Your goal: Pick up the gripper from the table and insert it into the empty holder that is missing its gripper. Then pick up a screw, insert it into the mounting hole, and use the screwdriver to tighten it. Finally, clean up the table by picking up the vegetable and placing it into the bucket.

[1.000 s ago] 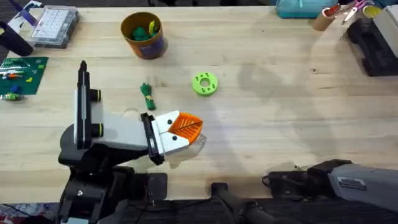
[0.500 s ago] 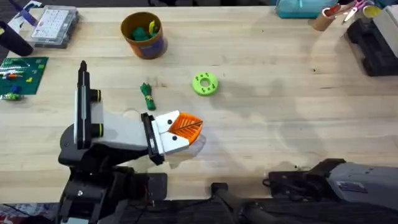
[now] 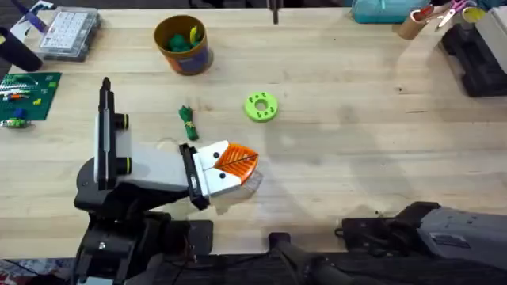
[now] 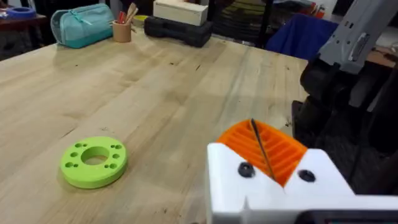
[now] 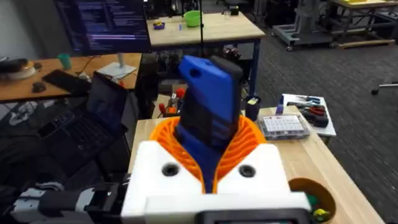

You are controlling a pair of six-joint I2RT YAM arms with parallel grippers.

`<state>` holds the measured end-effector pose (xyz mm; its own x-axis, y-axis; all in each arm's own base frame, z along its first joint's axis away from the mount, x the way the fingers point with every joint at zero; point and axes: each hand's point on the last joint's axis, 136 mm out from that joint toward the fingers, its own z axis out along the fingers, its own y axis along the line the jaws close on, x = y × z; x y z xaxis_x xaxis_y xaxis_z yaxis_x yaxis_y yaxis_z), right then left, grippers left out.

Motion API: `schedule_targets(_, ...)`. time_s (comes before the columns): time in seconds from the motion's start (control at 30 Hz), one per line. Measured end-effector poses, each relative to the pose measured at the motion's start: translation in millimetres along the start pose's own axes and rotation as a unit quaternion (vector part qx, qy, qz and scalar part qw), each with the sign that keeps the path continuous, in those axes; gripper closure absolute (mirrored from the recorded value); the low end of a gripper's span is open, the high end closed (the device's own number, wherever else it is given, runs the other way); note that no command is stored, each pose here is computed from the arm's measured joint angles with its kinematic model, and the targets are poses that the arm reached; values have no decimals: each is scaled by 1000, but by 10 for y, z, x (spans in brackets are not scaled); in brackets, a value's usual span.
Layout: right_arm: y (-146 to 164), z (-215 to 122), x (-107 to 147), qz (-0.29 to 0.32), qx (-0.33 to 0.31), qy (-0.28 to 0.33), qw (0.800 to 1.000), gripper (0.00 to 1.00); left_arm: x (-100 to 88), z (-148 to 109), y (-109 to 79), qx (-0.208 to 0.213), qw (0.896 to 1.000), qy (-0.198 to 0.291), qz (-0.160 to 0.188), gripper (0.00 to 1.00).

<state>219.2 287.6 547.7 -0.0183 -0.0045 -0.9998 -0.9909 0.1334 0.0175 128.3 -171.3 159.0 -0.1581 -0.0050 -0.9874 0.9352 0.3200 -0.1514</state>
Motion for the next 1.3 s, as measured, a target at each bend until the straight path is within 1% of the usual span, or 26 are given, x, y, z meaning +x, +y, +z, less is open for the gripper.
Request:
schedule_targets(0.17,54,8,115,-10,-19,-6,1000,953,0,0,0,0,1000,0,0,988)
schedule_targets(0.5,157,-15,565,-39,-45,-38,998,953,0,0,0,0,1000,0,0,988)
schedule_targets(0.8,198,-7,815,-52,-71,-114,990,953,0,0,0,0,1000,0,0,988)
schedule_targets(0.9,259,-6,942,-52,-85,-133,986,951,0,0,0,0,1000,0,0,988)
schedule_targets(0.97,299,3,1048,-45,-94,-136,985,951,0,0,0,0,1000,0,0,988)
schedule_targets(1.1,371,82,1244,-19,-114,-121,986,952,0,0,1,0,1000,0,0,988)
schedule_targets(1.3,482,240,1366,-20,-141,-112,984,953,0,0,0,0,1000,0,0,988)
